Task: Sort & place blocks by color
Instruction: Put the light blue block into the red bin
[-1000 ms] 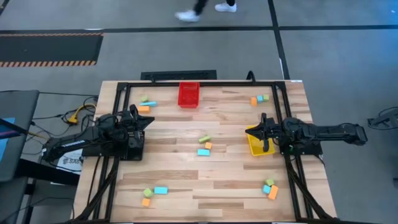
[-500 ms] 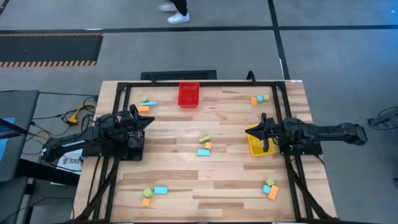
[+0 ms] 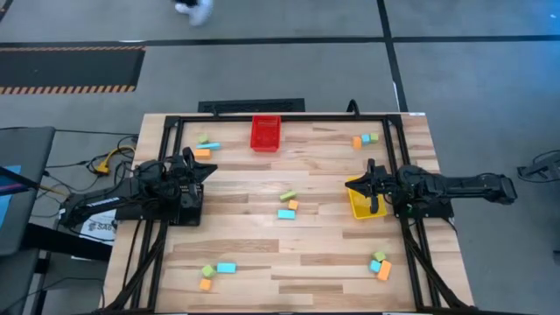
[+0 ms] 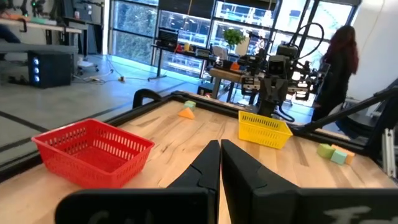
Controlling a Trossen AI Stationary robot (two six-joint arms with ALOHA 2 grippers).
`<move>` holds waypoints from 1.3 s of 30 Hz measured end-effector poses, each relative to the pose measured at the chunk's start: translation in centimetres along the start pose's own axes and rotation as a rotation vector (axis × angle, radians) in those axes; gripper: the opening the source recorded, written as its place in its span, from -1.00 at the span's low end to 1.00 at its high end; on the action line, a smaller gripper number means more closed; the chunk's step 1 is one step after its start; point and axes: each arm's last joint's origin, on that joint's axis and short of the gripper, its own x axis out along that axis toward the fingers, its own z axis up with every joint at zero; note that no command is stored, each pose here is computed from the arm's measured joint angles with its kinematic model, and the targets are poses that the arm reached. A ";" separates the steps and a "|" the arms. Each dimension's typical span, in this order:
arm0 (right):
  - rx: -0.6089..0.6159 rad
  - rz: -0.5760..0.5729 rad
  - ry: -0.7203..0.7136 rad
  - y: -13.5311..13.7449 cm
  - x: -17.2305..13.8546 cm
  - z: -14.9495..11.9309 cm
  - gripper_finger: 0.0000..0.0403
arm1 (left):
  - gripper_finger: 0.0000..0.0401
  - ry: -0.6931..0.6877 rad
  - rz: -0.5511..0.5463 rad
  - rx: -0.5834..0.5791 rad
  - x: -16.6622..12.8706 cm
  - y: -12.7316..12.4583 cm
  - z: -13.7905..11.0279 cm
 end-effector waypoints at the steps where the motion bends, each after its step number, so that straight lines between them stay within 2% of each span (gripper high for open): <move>1: -0.001 0.000 0.001 0.0 0.0 0.0 -0.86 | -1.00 -0.002 0.010 -0.006 0.0 0.0 0.0; 5: -0.064 -0.011 -0.031 -0.1 0.0 0.3 -0.86 | -1.00 -0.003 0.012 -0.055 0.0 0.0 0.0; 9: -0.023 -0.011 -0.157 0.1 -0.1 1.5 -0.87 | -1.00 -0.057 -0.086 -0.046 0.1 -0.4 0.7; 11: -0.054 -0.071 -0.223 -0.1 -0.3 2.3 -0.87 | -1.00 -0.093 -0.103 -0.039 0.3 -0.5 1.3; 15: -0.199 -0.136 -0.302 -0.1 -0.8 4.6 -0.89 | -1.00 -0.048 -0.009 -0.007 1.2 -0.6 2.7; 17: -0.225 -0.225 -0.301 -0.5 -0.9 5.1 -0.89 | -1.00 -0.007 0.050 0.019 2.1 -0.6 3.4; 20: -0.220 -0.352 -0.281 -1.2 -0.8 5.6 -0.87 | -1.00 0.098 0.147 0.096 3.8 -0.4 3.8; 24: -0.169 -0.415 -0.202 -2.0 -0.3 5.0 -0.77 | -0.96 0.241 0.325 0.193 5.8 0.2 4.5; 28: -0.136 -0.421 -0.137 -2.3 0.4 4.5 -0.65 | -0.76 0.421 0.546 0.227 7.0 1.6 5.8; 30: -0.137 -0.423 -0.109 -2.4 0.7 4.3 -0.59 | -0.61 0.515 0.616 0.228 7.6 2.4 6.8; 32: -0.122 -0.424 -0.093 -2.4 0.9 4.1 -0.53 | -0.43 0.618 0.642 0.228 8.3 3.2 7.6; 35: -0.089 -0.422 -0.077 -2.5 1.1 3.9 -0.45 | -0.19 0.792 0.605 0.258 9.7 4.5 8.3; 39: -0.085 -0.422 -0.055 -2.6 1.4 3.7 -0.35 | 0.05 1.031 0.552 0.372 11.6 6.4 8.0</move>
